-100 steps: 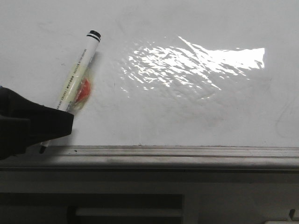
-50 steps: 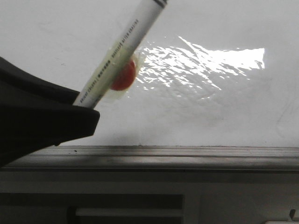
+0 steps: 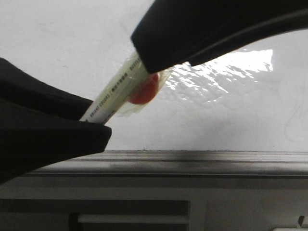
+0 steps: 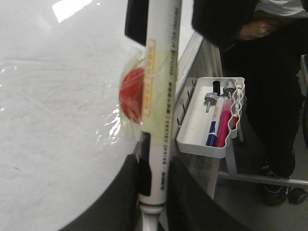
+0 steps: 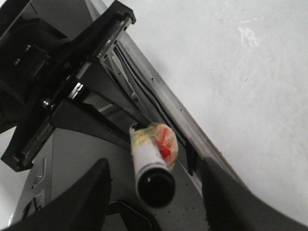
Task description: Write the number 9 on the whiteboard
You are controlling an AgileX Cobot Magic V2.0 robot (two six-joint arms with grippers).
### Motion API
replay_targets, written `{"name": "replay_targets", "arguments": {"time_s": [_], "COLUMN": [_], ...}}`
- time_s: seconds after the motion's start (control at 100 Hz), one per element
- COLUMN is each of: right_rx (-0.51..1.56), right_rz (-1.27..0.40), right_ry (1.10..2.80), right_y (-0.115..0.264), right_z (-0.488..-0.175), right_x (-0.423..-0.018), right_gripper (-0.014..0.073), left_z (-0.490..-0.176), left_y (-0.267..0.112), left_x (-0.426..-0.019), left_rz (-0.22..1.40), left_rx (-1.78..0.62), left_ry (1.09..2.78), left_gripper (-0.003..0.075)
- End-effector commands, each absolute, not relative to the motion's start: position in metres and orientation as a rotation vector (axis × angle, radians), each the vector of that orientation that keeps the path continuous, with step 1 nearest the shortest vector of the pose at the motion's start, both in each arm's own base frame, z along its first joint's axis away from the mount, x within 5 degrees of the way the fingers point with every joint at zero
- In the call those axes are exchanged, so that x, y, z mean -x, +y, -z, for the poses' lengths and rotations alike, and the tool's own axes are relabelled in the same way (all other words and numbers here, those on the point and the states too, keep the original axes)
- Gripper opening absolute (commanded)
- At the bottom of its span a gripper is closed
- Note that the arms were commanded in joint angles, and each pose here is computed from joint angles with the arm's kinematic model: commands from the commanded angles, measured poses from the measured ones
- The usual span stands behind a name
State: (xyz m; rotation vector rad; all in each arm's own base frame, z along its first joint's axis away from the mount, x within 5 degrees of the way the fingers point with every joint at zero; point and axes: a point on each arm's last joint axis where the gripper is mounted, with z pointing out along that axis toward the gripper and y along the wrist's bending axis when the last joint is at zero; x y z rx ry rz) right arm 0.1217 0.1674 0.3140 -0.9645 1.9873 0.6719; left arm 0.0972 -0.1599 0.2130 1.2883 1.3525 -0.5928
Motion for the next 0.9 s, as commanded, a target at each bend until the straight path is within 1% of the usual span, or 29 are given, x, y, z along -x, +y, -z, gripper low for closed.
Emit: {"name": "replay_targets", "arguments": {"time_s": [0.0,0.06,0.13,0.15,0.18,0.23,0.31,0.34,0.37,0.41,0.46,0.51,0.58,0.63,0.77,0.89], "right_rx": [0.891,0.886,0.877,0.876,0.878,0.886,0.899,0.900,0.900,0.900,0.901,0.907,0.909,0.909,0.875,0.803], "right_rz": [-0.723,-0.726,-0.728,-0.728,-0.730,-0.729,-0.728,-0.728,-0.728,-0.728,-0.728,-0.727,-0.727,-0.727,-0.711,-0.686], "right_ry": [1.902,1.897,1.884,1.883,1.887,1.896,1.912,1.914,1.914,1.914,1.915,1.922,1.925,1.925,1.890,1.863], "right_y": [0.175,0.176,0.176,0.176,0.176,0.176,0.176,0.175,0.175,0.175,0.175,0.175,0.175,0.175,0.169,0.154], "right_z": [-0.333,-0.336,-0.337,-0.338,-0.338,-0.337,-0.335,-0.335,-0.335,-0.335,-0.335,-0.334,-0.334,-0.334,-0.340,-0.349], "right_x": [-0.128,-0.129,-0.130,-0.130,-0.129,-0.129,-0.128,-0.128,-0.128,-0.128,-0.128,-0.127,-0.127,-0.127,-0.129,-0.132], "right_gripper": [0.0365,0.0355,0.0295,0.0258,0.0226,0.0132,0.0006,-0.0034,-0.0069,-0.0066,-0.0066,-0.0066,-0.0066,-0.0059,-0.0059,-0.0059], "left_z": [-0.229,-0.229,-0.229,-0.229,-0.229,-0.229,-0.229,-0.229,-0.229,-0.229,-0.230,-0.230,-0.230,-0.230,-0.237,-0.253], "left_y": [-0.165,-0.165,-0.165,-0.165,-0.165,-0.165,-0.165,-0.165,-0.165,-0.165,-0.165,-0.164,-0.164,-0.164,-0.159,-0.146], "left_x": [-0.097,-0.097,-0.097,-0.097,-0.097,-0.097,-0.097,-0.097,-0.097,-0.097,-0.098,-0.099,-0.100,-0.100,-0.102,-0.101], "left_rz": [0.657,0.657,0.657,0.657,0.657,0.658,0.658,0.658,0.658,0.658,0.660,0.663,0.667,0.665,0.658,0.670], "left_rx": [-1.218,-1.218,-1.218,-1.218,-1.218,-1.216,-1.214,-1.214,-1.214,-1.216,-1.205,-1.187,-1.168,-1.166,-1.106,-0.959], "left_ry": [1.267,1.267,1.267,1.267,1.267,1.269,1.270,1.270,1.270,1.268,1.275,1.287,1.299,1.300,1.308,1.318], "left_gripper": [-0.0020,-0.0020,-0.0020,-0.0020,-0.0020,-0.0020,-0.0016,-0.0005,0.0025,0.0071,0.0153,0.0216,0.0274,0.0288,0.0287,0.0286]}}
